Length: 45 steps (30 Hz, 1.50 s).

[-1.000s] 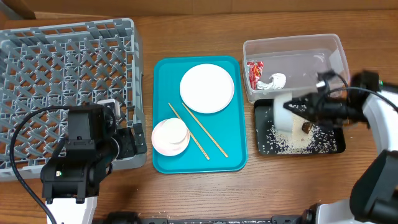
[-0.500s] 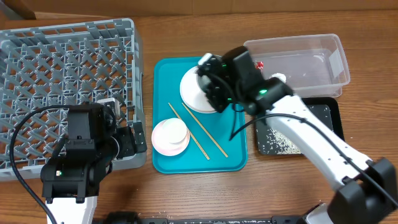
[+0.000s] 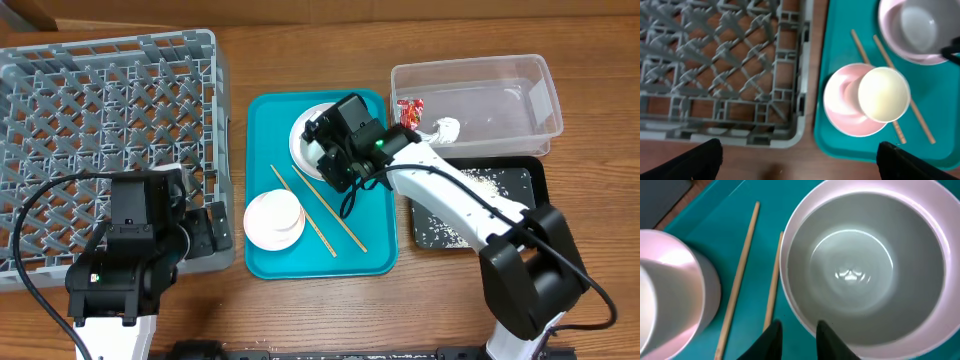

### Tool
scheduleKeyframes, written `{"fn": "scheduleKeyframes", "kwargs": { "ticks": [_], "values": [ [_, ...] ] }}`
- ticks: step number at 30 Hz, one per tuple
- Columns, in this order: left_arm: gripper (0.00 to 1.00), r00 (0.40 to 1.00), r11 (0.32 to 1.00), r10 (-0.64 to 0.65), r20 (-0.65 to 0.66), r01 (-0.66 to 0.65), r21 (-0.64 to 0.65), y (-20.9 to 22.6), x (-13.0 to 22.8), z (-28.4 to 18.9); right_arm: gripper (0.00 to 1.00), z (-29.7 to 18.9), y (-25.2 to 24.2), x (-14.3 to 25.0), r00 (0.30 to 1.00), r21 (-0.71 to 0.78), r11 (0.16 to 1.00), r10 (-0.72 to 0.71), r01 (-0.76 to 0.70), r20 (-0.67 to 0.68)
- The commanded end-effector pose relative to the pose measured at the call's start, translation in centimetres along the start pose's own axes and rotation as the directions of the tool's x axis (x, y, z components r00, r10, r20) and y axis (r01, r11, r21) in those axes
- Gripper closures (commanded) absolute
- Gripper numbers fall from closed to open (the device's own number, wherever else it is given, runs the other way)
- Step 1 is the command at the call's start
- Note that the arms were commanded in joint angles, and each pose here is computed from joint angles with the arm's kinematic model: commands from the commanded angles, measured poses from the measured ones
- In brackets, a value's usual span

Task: Sort waste into correct bins and load items into the dishwasher
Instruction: 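Set the empty grey bowl onto the white plate with the right gripper, then grasp the cream cup out of the pink bowl with the right gripper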

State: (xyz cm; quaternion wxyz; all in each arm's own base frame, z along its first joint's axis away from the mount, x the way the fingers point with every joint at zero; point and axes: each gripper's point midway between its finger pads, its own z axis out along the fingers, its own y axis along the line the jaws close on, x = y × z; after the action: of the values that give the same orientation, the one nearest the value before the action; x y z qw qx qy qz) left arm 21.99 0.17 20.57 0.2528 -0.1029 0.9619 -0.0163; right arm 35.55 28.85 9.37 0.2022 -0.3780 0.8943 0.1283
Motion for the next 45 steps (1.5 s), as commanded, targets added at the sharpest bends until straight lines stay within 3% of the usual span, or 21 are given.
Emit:
{"fn": "scheduleKeyframes", "kwargs": {
  "ticks": [1, 5, 20, 28, 35, 45],
  "values": [
    [0.00, 0.999, 0.998, -0.031, 0.015, 0.031, -0.052, 0.8, -0.5, -0.3, 0.48, -6.8, 2.3, -4.5, 0.983, -0.105, 0.990, 0.112, -0.097, 0.145],
    [0.00, 1.000, 0.998, -0.030, 0.008, 0.031, -0.050, 0.7, -0.6, -0.1, 0.50, -7.0, 6.2, -3.6, 0.972, -0.319, 0.927, 0.226, -0.196, 0.060],
    [0.00, 1.000, 0.998, -0.031, 0.004, 0.031, -0.048, 0.6, -0.6, 0.0, 0.50, 0.1, 8.0, 2.7, 0.935, -0.247, 0.905, 0.315, -0.348, -0.164],
    [0.00, 0.999, 0.998, -0.031, 0.006, 0.031, -0.048, 0.6, -0.6, 0.0, 0.53, 1.0, 8.2, 3.2, 0.916, -0.238, 0.887, 0.360, -0.395, -0.180],
    [0.00, 0.999, 0.998, -0.031, 0.007, 0.031, -0.047, 0.6, -0.7, 0.0, 0.54, 1.4, 9.8, 3.2, 0.933, -0.256, 0.900, 0.320, -0.354, -0.166],
    [0.00, 1.000, 0.998, -0.031, 0.004, 0.031, -0.048, 0.6, -0.6, 0.0, 0.92, 1.6, 10.0, 3.6, 0.930, -0.218, 0.909, 0.323, -0.356, -0.175]
  ]
}}
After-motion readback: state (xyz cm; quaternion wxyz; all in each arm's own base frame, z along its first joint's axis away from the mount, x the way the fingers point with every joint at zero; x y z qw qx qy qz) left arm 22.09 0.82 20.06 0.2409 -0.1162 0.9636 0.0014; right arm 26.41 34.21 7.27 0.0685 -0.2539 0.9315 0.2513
